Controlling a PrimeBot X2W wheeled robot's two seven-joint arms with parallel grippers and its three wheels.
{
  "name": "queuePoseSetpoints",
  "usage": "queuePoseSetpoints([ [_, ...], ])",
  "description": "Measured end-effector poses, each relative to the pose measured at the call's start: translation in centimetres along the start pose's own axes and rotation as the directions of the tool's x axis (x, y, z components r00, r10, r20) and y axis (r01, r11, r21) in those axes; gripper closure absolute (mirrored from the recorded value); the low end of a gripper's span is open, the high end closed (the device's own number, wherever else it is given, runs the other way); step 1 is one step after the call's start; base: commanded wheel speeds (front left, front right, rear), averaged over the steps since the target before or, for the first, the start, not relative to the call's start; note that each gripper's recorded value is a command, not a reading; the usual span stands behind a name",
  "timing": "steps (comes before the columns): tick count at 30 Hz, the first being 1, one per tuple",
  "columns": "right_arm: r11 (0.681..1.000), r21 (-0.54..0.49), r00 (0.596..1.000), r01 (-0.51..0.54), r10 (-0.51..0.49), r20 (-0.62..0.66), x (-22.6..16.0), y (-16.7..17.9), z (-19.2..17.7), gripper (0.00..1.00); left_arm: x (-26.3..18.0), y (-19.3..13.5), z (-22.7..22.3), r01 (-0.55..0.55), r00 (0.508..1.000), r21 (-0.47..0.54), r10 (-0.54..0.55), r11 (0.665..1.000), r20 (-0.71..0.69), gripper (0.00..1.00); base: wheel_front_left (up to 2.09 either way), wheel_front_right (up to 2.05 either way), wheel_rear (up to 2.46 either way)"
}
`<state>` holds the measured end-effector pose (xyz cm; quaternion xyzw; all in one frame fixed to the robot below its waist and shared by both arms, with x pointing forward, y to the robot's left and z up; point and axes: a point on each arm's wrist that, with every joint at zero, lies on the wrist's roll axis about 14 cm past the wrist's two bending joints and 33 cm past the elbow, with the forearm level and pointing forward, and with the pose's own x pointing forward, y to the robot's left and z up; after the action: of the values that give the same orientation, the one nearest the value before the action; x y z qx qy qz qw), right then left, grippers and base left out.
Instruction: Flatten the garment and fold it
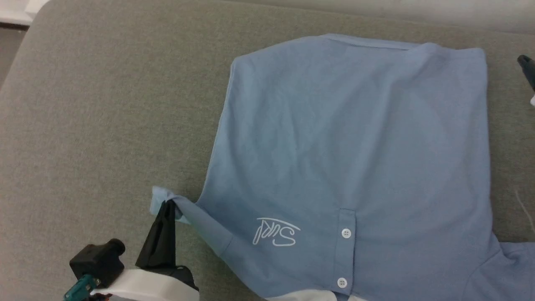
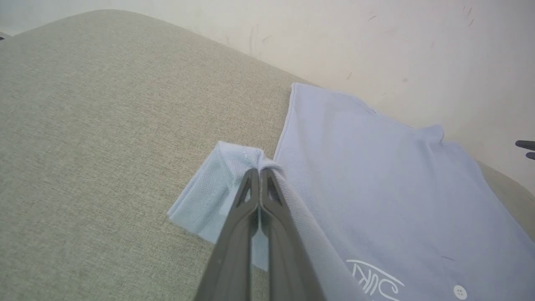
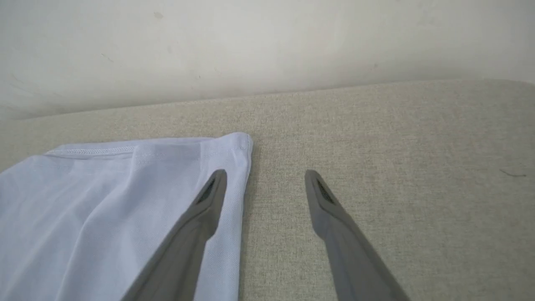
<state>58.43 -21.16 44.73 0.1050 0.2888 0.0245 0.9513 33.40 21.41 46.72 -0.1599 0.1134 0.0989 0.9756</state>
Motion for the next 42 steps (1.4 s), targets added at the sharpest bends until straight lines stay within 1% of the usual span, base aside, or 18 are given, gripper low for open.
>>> queuePoseSetpoints([
  [2, 1.000, -0.010, 0.996, -0.015, 0.014, -0.092, 1.7, 0.9, -0.7, 0.00, 0.4, 0.0, -0.1, -0.007, 1.000, -0.005, 0.007, 1.000, 0.004, 1.00, 0.00, 0.00, 0.00],
  [5, 0.999, -0.038, 0.977, -0.029, 0.021, -0.210, 4.0, 2.1, -2.0, 0.00, 0.8, 0.1, -0.4, -0.017, 1.000, -0.008, 0.017, 1.000, 0.002, 1.00, 0.00, 0.00, 0.00],
  [8, 0.997, -0.063, 0.961, -0.047, 0.028, -0.276, 6.0, 3.3, -3.0, 0.00, 1.2, 0.1, -0.9, -0.020, 1.000, -0.013, 0.020, 1.000, -0.012, 1.00, 0.00, 0.00, 0.00],
  [11, 0.996, -0.080, 0.929, -0.049, 0.016, -0.371, 7.7, 3.7, -5.2, 0.00, 1.6, 0.6, -1.5, -0.038, 0.999, -0.006, 0.038, 0.999, -0.027, 1.00, 0.00, 0.00, 0.00],
  [13, 0.992, -0.115, 0.910, -0.043, -0.008, -0.415, 8.5, 3.6, -6.5, 0.00, 1.7, 1.0, -1.9, -0.053, 0.998, 0.000, 0.053, 0.999, -0.037, 1.00, 0.00, 0.00, 0.00],
  [15, 0.994, -0.100, 0.894, -0.043, -0.007, -0.449, 9.2, 3.8, -6.9, 0.00, 1.6, 1.5, -2.3, -0.073, 0.996, 0.002, 0.073, 0.997, -0.047, 1.00, 0.00, 0.00, 0.00],
  [16, 0.994, -0.097, 0.882, -0.041, -0.010, -0.472, 9.4, 3.8, -7.3, 0.55, 1.5, 1.7, -2.4, -0.083, 0.995, 0.002, 0.083, 0.997, -0.050, 1.00, 0.00, 0.00, 0.00],
  [17, 0.995, -0.093, 0.873, -0.039, -0.011, -0.488, 9.5, 3.8, -7.4, 0.87, 1.5, 1.9, -2.5, -0.086, 0.995, -0.002, 0.086, 0.996, -0.053, 1.00, 0.00, 0.00, 0.00],
  [18, 0.995, -0.091, 0.866, -0.039, -0.011, -0.500, 9.7, 3.9, -7.5, 1.00, 1.5, 2.0, -2.6, -0.093, 0.994, -0.002, 0.093, 0.996, -0.055, 1.00, 0.00, 0.00, 0.00],
  [22, 0.993, -0.107, 0.863, -0.042, -0.018, -0.505, 9.6, 4.2, -7.4, 1.00, 1.1, 2.6, -2.9, -0.112, 0.992, 0.000, 0.112, 0.994, -0.062, 1.00, 0.00, 0.00, 0.00],
  [26, 0.980, -0.185, 0.889, -0.066, -0.027, -0.457, 8.9, 5.3, -6.8, 1.00, 0.8, 2.8, -2.6, -0.115, 0.992, -0.001, 0.114, 0.993, -0.053, 1.00, 0.00, 0.00, 0.00],
  [29, 0.958, -0.270, 0.914, -0.096, -0.023, -0.405, 7.8, 6.3, -6.1, 1.00, 0.3, 3.2, -2.3, -0.117, 0.992, 0.016, 0.117, 0.993, -0.051, 1.00, 0.00, 0.00, 0.00],
  [32, 0.921, -0.372, 0.949, -0.114, -0.010, -0.315, 6.1, 6.9, -4.0, 1.00, -0.6, 3.9, -2.0, -0.131, 0.990, 0.030, 0.132, 0.991, -0.052, 1.00, 0.00, 0.00, 0.00],
  [35, 0.887, -0.452, 0.977, -0.097, -0.003, -0.215, 3.3, 6.1, -1.1, 1.00, -1.5, 4.5, -1.7, -0.145, 0.988, 0.032, 0.146, 0.989, -0.049, 1.00, 0.00, 0.00, 0.00],
  [37, 0.869, -0.487, 0.984, -0.087, -0.002, -0.180, 1.0, 5.0, -0.2, 1.00, -2.1, 4.6, -1.6, -0.145, 0.988, 0.031, 0.147, 0.989, -0.047, 1.00, 0.00, 0.00, 0.00],
  [38, 0.865, -0.495, 0.986, -0.082, -0.001, -0.164, -0.4, 4.3, 0.1, 1.00, -2.4, 4.7, -1.5, -0.140, 0.989, 0.035, 0.142, 0.989, -0.049, 1.00, 0.00, 0.00, 0.00],
  [40, 0.872, -0.484, 0.990, -0.069, -0.002, -0.144, -3.2, 2.5, 0.4, 1.00, -2.9, 4.8, -1.6, -0.132, 0.989, 0.051, 0.135, 0.990, -0.062, 1.00, 0.00, 0.00, 0.00],
  [42, 0.877, -0.480, 0.992, -0.028, -0.035, -0.122, -6.4, -0.1, 0.4, 1.00, -3.2, 4.8, -1.5, -0.124, 0.989, 0.065, 0.128, 0.990, -0.068, 1.00, 0.00, 0.00, 0.00],
])
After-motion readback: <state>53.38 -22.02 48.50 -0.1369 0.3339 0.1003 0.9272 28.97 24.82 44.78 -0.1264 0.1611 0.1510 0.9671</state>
